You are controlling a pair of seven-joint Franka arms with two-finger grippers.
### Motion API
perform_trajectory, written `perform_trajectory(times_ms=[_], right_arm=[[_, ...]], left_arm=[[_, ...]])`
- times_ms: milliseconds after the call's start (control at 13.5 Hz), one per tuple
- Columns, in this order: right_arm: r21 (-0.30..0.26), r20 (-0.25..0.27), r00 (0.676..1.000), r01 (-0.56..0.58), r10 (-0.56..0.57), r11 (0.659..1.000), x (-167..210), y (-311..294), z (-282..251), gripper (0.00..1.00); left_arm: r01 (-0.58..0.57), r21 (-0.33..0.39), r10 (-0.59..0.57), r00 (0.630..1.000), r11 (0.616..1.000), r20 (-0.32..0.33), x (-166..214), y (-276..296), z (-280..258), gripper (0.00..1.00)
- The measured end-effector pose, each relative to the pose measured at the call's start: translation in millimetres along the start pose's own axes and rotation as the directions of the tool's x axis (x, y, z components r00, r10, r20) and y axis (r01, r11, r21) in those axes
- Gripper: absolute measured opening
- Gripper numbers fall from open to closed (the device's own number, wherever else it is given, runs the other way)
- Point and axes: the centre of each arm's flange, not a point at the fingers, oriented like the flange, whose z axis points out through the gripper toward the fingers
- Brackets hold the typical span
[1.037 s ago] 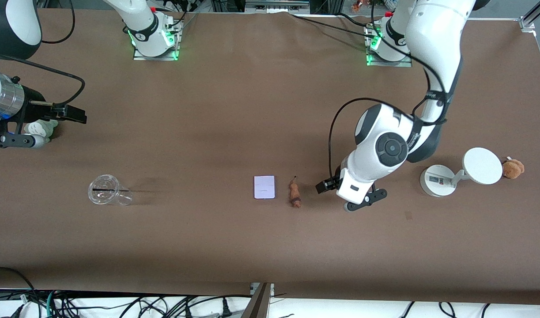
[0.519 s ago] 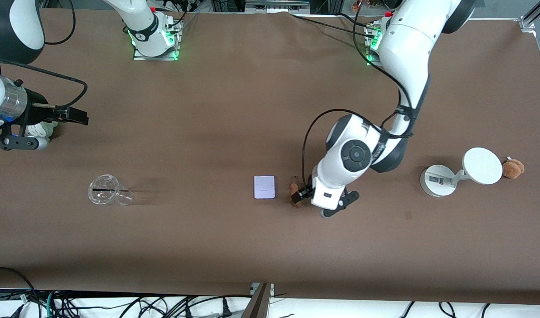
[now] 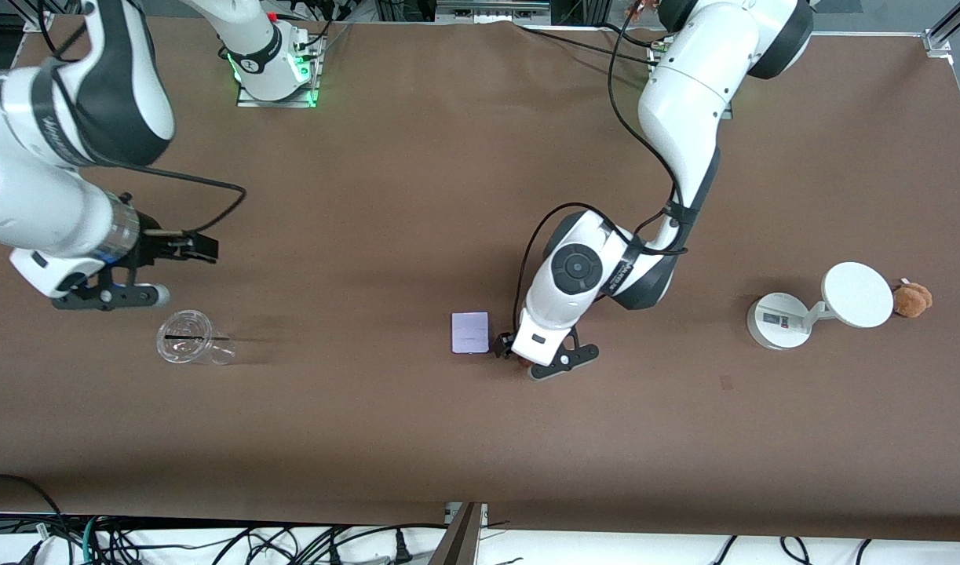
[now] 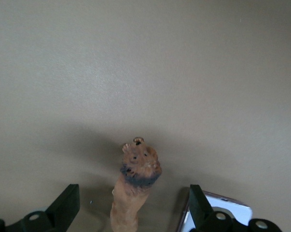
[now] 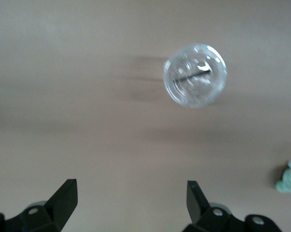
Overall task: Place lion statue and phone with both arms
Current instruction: 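Grasp the lion with the left gripper while the right gripper reaches out, then carry the lion toward the lamp while the right gripper grasps the phone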
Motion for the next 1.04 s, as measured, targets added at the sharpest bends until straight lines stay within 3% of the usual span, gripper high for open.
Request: perform_trajectory(times_ms=[296, 741, 889, 1037], right_arm=[[-0.013, -0.039, 0.998, -0.056, 0.055, 0.998, 27, -56, 47, 1.0], [-0.02, -0.077, 0.985, -0.155, 0.153, 0.988, 29, -153, 90, 1.0], [-0.001, -0.093, 0.979, -0.183, 0.182, 0.983, 31, -164, 96, 1.0], [0.015, -0.106, 0.975, -0.197, 0.197, 0.98, 31, -183, 106, 1.0]], left_arm=[[-0.092, 0.055, 0.095, 0.995, 0.994, -0.039, -12, 4, 14, 1.0], [-0.189, 0.064, 0.192, 0.981, 0.98, -0.04, -10, 3, 14, 0.37], [-0.2, 0.068, 0.204, 0.978, 0.977, -0.048, -4, 0, 12, 0.36], [-0.225, 0.074, 0.23, 0.97, 0.972, -0.075, 26, -16, 0, 0.36]])
